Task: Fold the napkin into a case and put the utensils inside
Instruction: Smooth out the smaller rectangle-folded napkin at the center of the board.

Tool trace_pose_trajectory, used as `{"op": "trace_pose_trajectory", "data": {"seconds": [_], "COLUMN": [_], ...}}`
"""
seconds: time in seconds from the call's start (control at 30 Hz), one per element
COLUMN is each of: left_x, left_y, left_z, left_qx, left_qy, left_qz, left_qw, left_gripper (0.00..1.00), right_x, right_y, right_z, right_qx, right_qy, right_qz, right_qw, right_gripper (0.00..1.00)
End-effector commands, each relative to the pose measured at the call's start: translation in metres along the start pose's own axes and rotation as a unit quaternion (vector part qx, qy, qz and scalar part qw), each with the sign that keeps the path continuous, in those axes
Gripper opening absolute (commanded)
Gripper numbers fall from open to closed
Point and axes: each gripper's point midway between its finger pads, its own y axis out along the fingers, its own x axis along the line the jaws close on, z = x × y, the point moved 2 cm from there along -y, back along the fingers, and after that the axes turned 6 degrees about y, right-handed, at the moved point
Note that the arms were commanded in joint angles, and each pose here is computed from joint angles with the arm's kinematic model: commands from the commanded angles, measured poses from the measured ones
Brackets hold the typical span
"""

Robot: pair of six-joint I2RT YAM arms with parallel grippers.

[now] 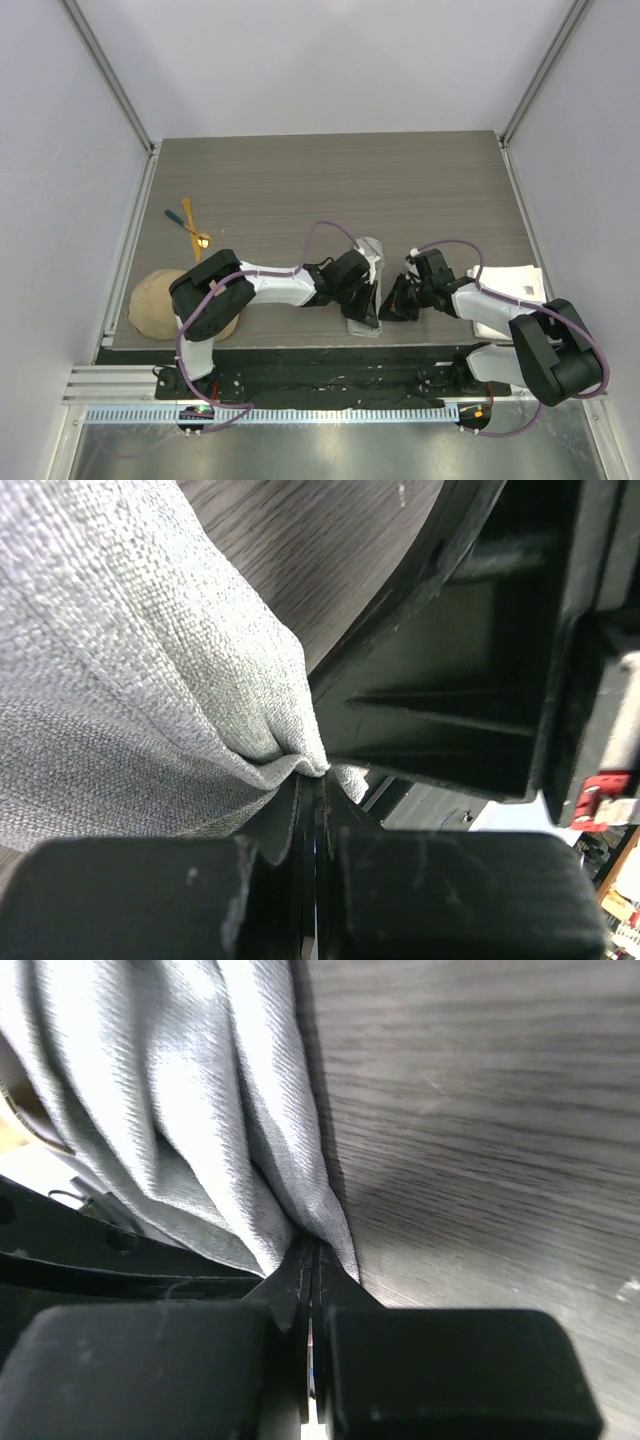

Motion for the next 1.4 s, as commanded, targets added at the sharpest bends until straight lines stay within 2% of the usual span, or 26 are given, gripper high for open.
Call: {"op": "trace_pose_trajectory", "data": {"seconds": [0.0,0.33,0.57,0.8,1.13,1.27,1.37], "left_x": [0.028,0.037,0.032,0.031,0.025,0.021,0.023], "left_y": [0.006,-0.006,-0.017,-0.021,-0.025,-0.027,-0.028], "left_z": [0.026,0.029,0.021,0.021,0.021,0.020,0.021], "left_qx": [0.013,-0.024,-0.060,-0.070,-0.079,-0.083,-0.084], "left_qy": [0.003,0.024,0.040,0.044,0.054,0.062,0.061], "left_qz": [-0.042,-0.052,-0.046,-0.053,-0.060,-0.061,-0.065], "left_qw": [0.999,0.998,0.996,0.995,0.994,0.993,0.992], "left_gripper": [0.00,0.00,0.00,0.00,0.00,0.00,0.00], "right_x": [0.013,0.047,0.068,0.091,0.104,0.099,0.082], "right_y": [-0.015,-0.033,-0.025,-0.026,0.005,0.019,0.026], "right_z": [-0.024,-0.055,-0.045,-0.053,-0.037,-0.030,-0.025], "right_qx": [-0.047,-0.058,-0.018,-0.025,0.029,0.055,0.062], "right_qy": [-0.041,-0.102,-0.118,-0.126,-0.114,-0.097,-0.105], "right_qz": [0.021,0.025,-0.010,-0.038,-0.072,-0.081,-0.056], "right_qw": [0.998,0.993,0.993,0.991,0.990,0.990,0.991], "right_gripper": [0.01,0.03,0.06,0.08,0.11,0.11,0.11]}}
